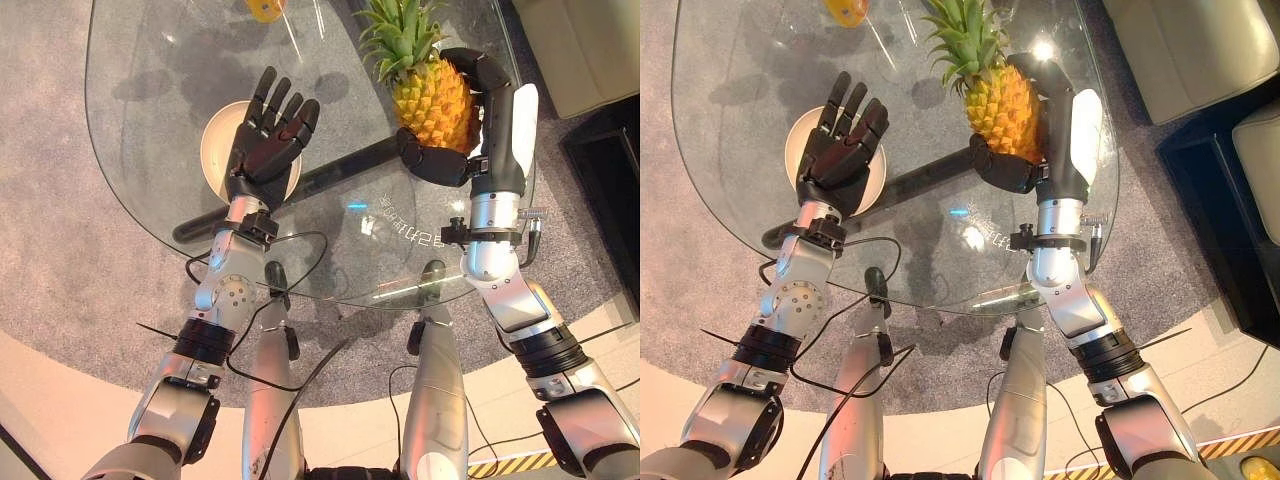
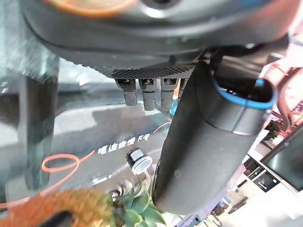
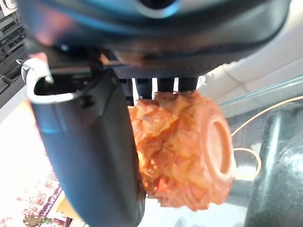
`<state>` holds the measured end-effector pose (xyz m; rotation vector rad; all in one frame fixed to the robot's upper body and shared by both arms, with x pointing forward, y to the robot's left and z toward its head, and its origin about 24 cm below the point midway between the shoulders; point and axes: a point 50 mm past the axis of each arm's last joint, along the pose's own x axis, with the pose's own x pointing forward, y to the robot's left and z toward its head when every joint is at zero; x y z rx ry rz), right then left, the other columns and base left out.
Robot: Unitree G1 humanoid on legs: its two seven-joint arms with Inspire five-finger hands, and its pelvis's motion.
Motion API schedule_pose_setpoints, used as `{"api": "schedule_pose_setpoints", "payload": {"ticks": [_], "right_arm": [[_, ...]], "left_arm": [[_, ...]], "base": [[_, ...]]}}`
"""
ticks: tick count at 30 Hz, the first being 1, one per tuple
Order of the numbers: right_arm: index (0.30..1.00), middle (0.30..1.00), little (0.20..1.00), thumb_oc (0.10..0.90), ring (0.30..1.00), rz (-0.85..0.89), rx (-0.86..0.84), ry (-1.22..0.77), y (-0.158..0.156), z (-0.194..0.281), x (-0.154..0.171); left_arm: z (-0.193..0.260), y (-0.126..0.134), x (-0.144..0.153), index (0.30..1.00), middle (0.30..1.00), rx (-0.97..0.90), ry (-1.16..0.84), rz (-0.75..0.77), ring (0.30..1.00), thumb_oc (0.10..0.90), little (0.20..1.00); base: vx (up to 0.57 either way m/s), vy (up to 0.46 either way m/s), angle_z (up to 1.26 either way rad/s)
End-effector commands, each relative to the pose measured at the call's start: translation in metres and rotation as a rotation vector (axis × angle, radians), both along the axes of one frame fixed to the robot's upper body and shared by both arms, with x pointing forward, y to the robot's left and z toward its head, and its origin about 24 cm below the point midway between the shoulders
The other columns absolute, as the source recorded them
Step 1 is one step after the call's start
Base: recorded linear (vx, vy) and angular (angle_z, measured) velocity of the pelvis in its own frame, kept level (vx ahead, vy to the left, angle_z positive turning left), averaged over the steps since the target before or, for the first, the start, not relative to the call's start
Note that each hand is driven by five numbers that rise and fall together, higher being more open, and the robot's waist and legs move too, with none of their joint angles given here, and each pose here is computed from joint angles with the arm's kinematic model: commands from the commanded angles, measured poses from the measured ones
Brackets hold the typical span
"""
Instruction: Pick up the fruit to the plate
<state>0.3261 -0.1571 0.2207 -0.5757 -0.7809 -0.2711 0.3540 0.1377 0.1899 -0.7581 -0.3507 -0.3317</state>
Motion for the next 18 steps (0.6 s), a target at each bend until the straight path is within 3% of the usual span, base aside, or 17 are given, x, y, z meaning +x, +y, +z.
{"api": "schedule_pose_setpoints", "payload": {"ticks": [1,18], "right_arm": [[0.3,0.3,0.2,0.1,0.3,0.215,0.004,-0.41,0.033,0.076,-0.043],[0.3,0.3,0.2,0.1,0.3,0.331,-0.013,-0.367,0.051,0.071,-0.047]], "left_arm": [[0.063,-0.019,-0.015,0.9,0.9,-0.039,-0.288,-0.132,0.9,0.8,0.9],[0.065,-0.029,-0.017,0.9,0.9,-0.046,-0.29,-0.183,0.9,0.8,0.9]], "base": [[0.0,0.0,0.0],[0.0,0.0,0.0]]}}
